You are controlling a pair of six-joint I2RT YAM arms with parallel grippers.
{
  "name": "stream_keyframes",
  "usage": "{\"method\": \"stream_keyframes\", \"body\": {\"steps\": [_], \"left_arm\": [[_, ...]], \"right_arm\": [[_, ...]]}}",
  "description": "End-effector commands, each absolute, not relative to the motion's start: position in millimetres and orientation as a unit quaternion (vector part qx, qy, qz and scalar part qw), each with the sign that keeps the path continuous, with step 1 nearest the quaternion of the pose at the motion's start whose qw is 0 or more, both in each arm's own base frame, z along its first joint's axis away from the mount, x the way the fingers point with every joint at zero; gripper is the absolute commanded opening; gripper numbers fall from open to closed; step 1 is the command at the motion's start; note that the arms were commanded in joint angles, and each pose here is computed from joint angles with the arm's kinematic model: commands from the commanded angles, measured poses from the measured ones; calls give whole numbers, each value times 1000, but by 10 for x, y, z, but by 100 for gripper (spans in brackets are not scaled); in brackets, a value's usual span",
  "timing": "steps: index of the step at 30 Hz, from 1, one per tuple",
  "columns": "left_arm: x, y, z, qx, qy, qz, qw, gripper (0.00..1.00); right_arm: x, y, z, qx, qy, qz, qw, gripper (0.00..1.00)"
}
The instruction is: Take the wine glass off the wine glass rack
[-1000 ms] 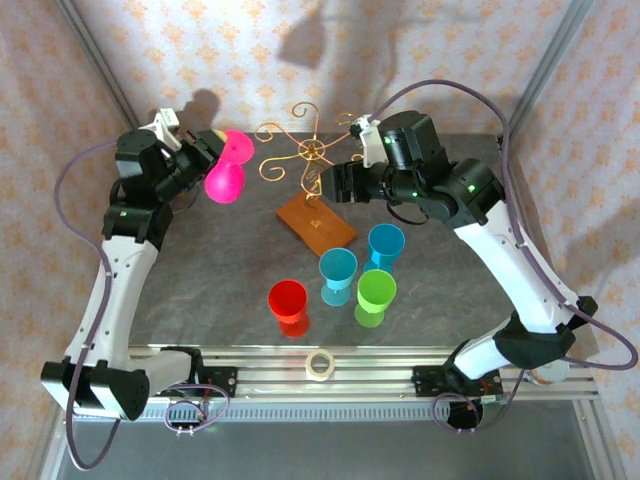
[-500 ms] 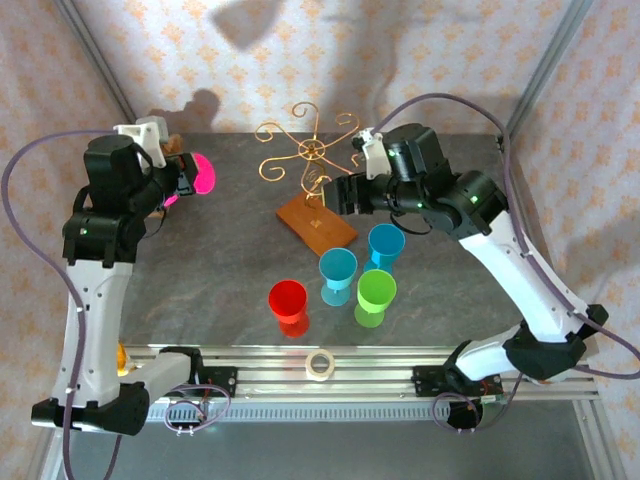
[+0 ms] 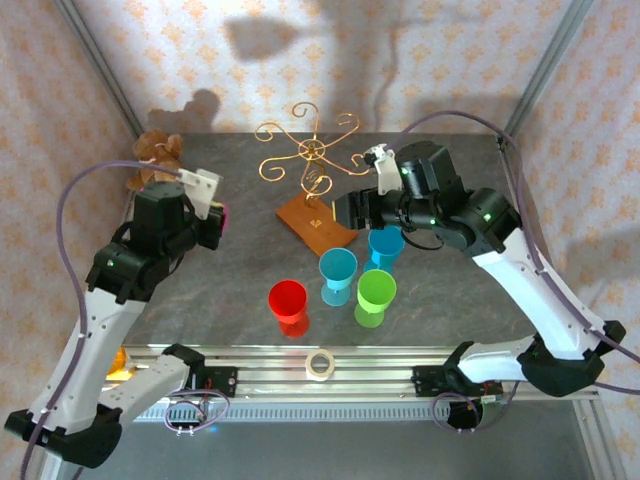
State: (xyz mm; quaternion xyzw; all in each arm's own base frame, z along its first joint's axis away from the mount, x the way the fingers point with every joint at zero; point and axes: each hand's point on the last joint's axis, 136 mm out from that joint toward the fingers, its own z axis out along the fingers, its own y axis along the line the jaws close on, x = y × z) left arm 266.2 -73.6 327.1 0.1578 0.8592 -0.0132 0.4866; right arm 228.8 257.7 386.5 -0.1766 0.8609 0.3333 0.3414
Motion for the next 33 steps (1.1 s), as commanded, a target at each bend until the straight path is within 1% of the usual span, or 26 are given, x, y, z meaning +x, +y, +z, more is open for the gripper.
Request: {"method": "stream_keyframes", "body": {"steps": [1,5,9,13,15,18,21,25,27,31,33], "left_arm": [[2515,-637,3299,210,832,71,509,0],[2323,-540,3216,253,800,138,526,0],[2127,-432,3079,290,774,180,534,0],[1941,-296,2772,338,756,221,516,0],[1877,-235,2690,347,751,231,511,0],[1827,-222,2622,360,745,232,511,0],[1831,-256,2558,376,737,234,511,0],[1843,-265,2403,410,724,260,490,0],[1853,-271,2335,429,714,278,479,0],[1896,-297,2263,461,685,319,466,0],[1909,-291,2180,486,665,349,446,0]], "right_arm": [[2305,2465,4011,-156,853,332,372,64],[2291,2442,4062,-154,851,333,376,64],[2359,2322,4022,-139,857,302,394,64],[2370,2324,3951,-146,859,294,394,63],[2362,2355,3993,-152,855,299,396,63],[2310,2469,4143,-177,845,313,396,62],[2237,2602,4343,-213,842,299,394,62],[2128,2845,4583,-264,831,305,383,62],[2080,2988,4700,-283,820,326,375,64],[2075,3265,4710,-301,813,348,356,66],[2046,3419,4677,-319,805,352,355,66]]}}
